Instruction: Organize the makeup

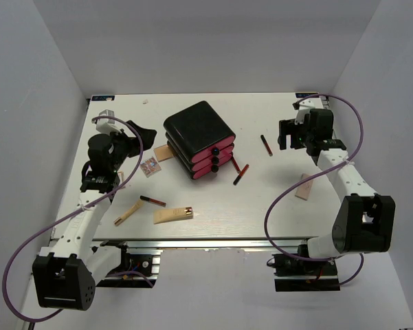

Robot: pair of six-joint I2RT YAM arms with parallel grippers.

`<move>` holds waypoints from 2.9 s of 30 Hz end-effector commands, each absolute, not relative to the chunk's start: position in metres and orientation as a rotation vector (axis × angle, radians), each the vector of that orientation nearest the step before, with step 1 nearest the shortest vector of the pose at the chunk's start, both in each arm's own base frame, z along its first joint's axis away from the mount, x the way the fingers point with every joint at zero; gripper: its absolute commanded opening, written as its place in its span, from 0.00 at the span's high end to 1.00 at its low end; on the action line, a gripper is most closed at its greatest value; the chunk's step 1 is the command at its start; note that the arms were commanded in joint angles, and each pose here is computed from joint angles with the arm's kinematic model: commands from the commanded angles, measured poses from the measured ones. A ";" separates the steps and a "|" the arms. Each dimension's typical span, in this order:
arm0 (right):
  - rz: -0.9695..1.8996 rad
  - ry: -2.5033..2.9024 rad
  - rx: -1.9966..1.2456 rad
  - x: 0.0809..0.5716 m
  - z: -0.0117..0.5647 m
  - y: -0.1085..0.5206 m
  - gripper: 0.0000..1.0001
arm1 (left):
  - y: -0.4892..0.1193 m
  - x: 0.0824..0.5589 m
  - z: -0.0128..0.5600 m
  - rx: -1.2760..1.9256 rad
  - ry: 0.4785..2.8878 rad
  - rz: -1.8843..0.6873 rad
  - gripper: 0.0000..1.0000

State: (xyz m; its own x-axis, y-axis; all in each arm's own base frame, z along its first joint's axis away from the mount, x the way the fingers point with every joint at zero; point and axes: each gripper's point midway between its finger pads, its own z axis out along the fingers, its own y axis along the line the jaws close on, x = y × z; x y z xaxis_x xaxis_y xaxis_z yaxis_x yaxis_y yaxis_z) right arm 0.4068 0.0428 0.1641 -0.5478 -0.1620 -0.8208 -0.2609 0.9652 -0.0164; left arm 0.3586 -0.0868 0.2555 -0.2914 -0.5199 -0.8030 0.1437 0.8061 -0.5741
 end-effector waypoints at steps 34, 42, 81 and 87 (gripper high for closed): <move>0.913 1.991 -0.358 0.317 0.207 0.258 0.40 | -0.132 0.337 0.267 -0.333 1.755 -0.998 0.26; 1.002 2.036 -0.343 0.333 0.198 0.297 0.34 | -0.143 0.340 0.263 -0.317 1.781 -0.991 0.25; 0.936 1.974 -0.507 0.277 0.188 0.266 1.00 | -0.143 0.333 0.235 -0.300 1.890 -0.928 0.26; 1.008 1.979 -0.576 0.268 0.179 0.275 0.37 | -0.144 0.321 0.236 -0.254 1.909 -0.925 0.25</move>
